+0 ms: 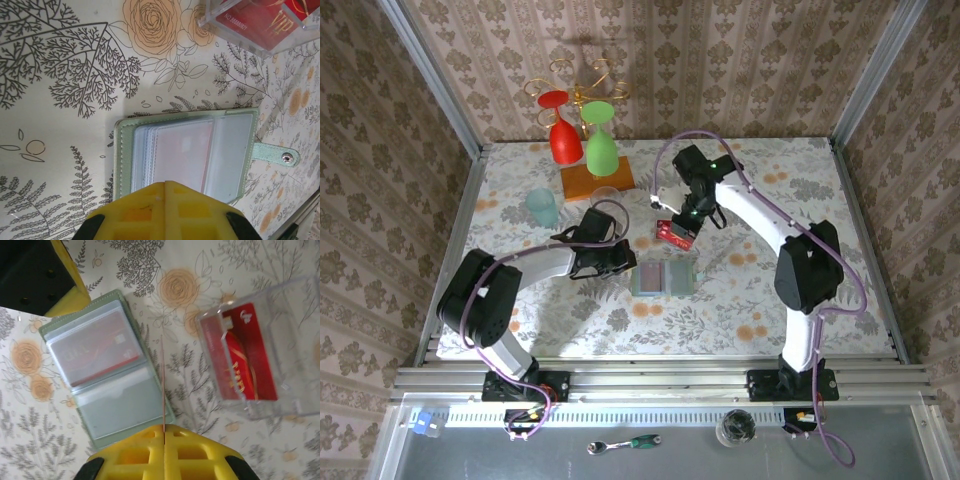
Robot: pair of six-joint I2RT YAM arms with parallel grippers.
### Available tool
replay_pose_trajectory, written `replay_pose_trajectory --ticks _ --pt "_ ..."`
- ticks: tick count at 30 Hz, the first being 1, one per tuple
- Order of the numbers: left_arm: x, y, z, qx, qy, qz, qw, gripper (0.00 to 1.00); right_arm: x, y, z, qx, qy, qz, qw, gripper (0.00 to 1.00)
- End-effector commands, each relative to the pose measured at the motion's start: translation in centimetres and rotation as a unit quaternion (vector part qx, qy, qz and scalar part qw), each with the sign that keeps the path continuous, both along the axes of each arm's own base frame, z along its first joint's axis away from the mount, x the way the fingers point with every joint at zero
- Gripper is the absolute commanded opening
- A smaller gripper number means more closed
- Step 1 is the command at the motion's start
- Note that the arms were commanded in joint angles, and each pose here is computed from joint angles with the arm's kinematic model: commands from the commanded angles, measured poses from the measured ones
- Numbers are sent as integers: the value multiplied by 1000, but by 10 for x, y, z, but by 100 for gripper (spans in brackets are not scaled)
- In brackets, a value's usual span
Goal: Take the credit cards out of the card holder
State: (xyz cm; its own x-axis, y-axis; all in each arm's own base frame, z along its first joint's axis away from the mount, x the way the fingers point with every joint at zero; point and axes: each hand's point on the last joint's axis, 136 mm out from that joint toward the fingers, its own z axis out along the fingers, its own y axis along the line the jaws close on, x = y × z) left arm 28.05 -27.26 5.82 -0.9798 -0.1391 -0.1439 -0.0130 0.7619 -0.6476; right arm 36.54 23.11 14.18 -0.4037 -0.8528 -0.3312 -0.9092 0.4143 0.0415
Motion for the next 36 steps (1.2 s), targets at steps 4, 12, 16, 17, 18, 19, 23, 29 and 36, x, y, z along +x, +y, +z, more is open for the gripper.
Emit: replay_pose_trajectory --ticks 4,12,16,17,18,19,23,29,36 --pt "4 6 7 8 -12 3 1000 1 11 -6 -7 -47 9 75 996 2" --pt "6 9 9 15 -10 5 1000 1 43 -10 -9 -84 -3 90 992 2" --pt "5 10 7 21 -6 6 1000 1 58 -12 -9 -92 -18 87 992 2" --pt "5 10 6 21 -5 7 1000 1 62 -13 -10 -96 -21 87 991 2" --pt "5 10 5 22 -3 7 1000 1 64 -13 -11 -99 -25 89 991 2" --pt "5 10 5 22 -3 7 1000 1 66 -13 -13 -101 -26 91 990 2" --pt "4 11 4 26 2 8 1000 1 69 -11 -19 -102 -25 96 990 2" --pt "5 12 2 29 7 12 999 1 70 -8 -27 -95 -18 98 990 2" --pt "5 12 -1 30 10 14 999 1 66 -8 -40 -98 3 99 990 4"
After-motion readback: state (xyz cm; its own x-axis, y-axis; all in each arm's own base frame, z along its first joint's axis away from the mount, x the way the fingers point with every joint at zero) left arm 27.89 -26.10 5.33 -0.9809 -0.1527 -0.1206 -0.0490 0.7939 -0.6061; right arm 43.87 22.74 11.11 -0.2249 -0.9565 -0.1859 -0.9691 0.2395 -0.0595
